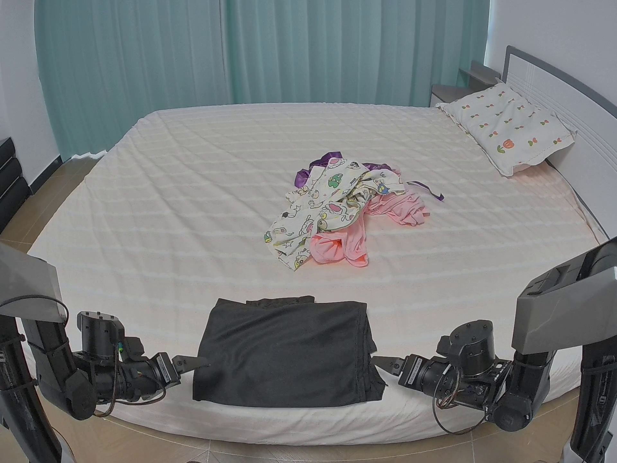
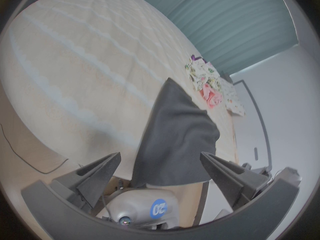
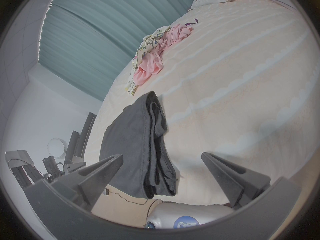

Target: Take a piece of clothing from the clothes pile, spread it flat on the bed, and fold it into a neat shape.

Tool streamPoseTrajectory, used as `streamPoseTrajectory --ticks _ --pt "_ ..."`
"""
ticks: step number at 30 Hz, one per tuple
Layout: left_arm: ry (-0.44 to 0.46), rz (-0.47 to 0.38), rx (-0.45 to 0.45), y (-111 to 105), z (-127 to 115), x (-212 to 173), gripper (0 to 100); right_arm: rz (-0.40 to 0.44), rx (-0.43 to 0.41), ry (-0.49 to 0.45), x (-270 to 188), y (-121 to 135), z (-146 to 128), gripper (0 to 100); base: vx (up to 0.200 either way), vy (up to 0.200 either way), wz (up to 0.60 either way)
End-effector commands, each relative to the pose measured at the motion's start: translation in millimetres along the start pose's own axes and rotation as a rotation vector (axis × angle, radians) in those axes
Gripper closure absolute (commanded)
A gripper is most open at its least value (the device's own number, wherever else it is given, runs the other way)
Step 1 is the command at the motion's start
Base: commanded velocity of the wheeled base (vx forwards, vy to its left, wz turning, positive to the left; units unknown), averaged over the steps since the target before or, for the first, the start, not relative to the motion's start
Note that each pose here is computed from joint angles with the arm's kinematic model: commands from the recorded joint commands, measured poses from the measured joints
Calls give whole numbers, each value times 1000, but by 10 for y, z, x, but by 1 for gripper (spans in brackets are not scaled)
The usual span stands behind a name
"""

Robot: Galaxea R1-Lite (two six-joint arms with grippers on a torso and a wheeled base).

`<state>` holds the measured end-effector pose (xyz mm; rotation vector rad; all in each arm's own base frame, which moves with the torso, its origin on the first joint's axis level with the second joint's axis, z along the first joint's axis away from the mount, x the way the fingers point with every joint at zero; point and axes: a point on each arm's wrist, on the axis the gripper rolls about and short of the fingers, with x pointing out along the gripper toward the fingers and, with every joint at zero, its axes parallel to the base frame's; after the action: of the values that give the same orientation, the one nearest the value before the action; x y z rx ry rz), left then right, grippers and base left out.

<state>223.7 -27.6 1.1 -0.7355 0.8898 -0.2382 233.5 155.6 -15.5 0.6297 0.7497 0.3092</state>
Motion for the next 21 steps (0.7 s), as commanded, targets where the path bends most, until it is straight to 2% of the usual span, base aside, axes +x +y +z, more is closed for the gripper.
streamPoseTrajectory --ticks 1,9,21 --pt "-85 -44 -23 -105 185 -25 0 5 18 -26 -33 2 75 0 0 0 0" --pt "-122 -37 -35 -75 258 -21 0 4 39 -25 -20 -6 68 0 0 0 0" --pt "-139 -45 -32 -56 402 181 0 -2 42 -27 18 -23 61 0 200 0 0"
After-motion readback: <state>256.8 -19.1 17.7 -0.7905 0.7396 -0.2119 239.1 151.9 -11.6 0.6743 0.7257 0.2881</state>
